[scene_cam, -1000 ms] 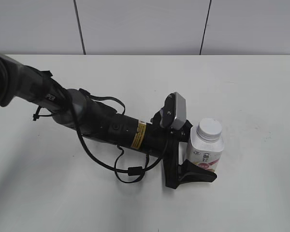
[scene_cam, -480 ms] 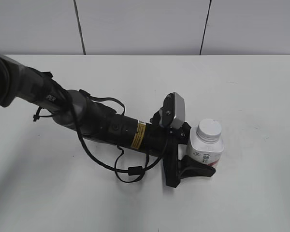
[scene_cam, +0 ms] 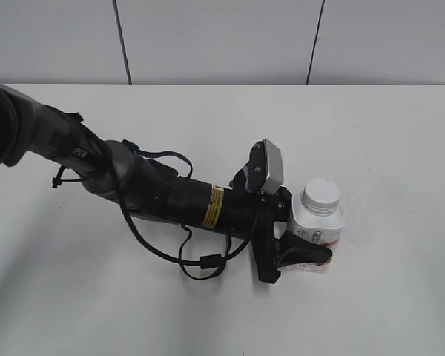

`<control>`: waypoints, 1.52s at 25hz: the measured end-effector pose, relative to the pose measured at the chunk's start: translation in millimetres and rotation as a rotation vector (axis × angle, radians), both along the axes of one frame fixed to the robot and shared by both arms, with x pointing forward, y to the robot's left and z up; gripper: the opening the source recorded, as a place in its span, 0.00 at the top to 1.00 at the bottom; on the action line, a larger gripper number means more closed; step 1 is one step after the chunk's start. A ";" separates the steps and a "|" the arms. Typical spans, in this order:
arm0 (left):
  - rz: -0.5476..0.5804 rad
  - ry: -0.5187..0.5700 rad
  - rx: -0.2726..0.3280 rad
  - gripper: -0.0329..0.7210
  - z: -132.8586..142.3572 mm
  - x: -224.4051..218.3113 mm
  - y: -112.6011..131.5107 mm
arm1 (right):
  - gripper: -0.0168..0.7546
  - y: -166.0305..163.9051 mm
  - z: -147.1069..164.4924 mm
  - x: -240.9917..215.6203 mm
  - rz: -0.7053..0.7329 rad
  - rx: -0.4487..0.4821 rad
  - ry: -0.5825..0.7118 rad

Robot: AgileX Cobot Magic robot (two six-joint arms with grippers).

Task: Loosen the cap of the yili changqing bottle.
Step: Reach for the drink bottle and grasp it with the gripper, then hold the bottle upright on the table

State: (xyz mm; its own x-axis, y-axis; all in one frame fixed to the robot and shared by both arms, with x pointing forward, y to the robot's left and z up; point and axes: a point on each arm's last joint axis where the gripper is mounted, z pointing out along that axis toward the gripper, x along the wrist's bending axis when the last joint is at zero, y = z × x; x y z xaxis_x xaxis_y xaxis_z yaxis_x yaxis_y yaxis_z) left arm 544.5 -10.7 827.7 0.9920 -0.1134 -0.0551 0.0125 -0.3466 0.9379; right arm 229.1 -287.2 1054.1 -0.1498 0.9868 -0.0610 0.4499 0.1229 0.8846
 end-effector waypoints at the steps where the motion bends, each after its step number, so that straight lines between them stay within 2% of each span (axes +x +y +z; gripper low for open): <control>1: 0.017 0.005 -0.006 0.41 0.6 1.7 0.3 | 0.34 0.0 0.0 0.0 0.000 0.000 0.000; 7: 0.078 0.011 -0.015 0.43 1.3 14.6 11.1 | 0.34 0.0 0.0 0.0 0.000 0.000 0.000; 15: 0.060 -0.050 -0.019 0.46 20.6 27.3 28.2 | 0.34 0.0 0.0 0.0 0.000 0.000 0.000; 20: 0.082 -0.059 -0.005 0.46 21.1 39.0 45.9 | 0.34 0.0 0.0 0.0 0.000 0.000 0.000; 22: 0.092 -0.049 0.011 0.46 19.8 48.0 63.7 | 0.34 0.0 0.0 0.0 0.000 0.000 0.000; 26: 0.091 -0.028 -0.009 0.46 22.0 57.8 88.3 | 0.34 0.0 0.0 0.0 0.000 0.000 0.000; 31: 0.116 -0.019 -0.012 0.46 22.3 66.2 107.0 | 0.34 0.2 0.0 0.0 0.001 0.004 0.000; 35: 0.119 -0.033 0.023 0.46 19.7 67.0 108.9 | 0.34 1.7 1.6 3.7 -0.016 0.072 0.017; 38: 0.111 -0.042 0.047 0.46 17.6 66.7 109.7 | 0.34 5.3 5.5 21.1 -0.004 0.135 0.111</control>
State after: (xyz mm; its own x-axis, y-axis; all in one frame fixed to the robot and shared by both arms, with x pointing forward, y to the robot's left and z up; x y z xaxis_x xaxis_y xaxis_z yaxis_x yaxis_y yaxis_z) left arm 611.1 99.0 845.3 0.9999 -0.0008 -0.0162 0.0146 -0.3893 0.9210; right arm 250.2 -281.9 1059.6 -0.1439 0.9856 0.0891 0.5462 0.0040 0.8377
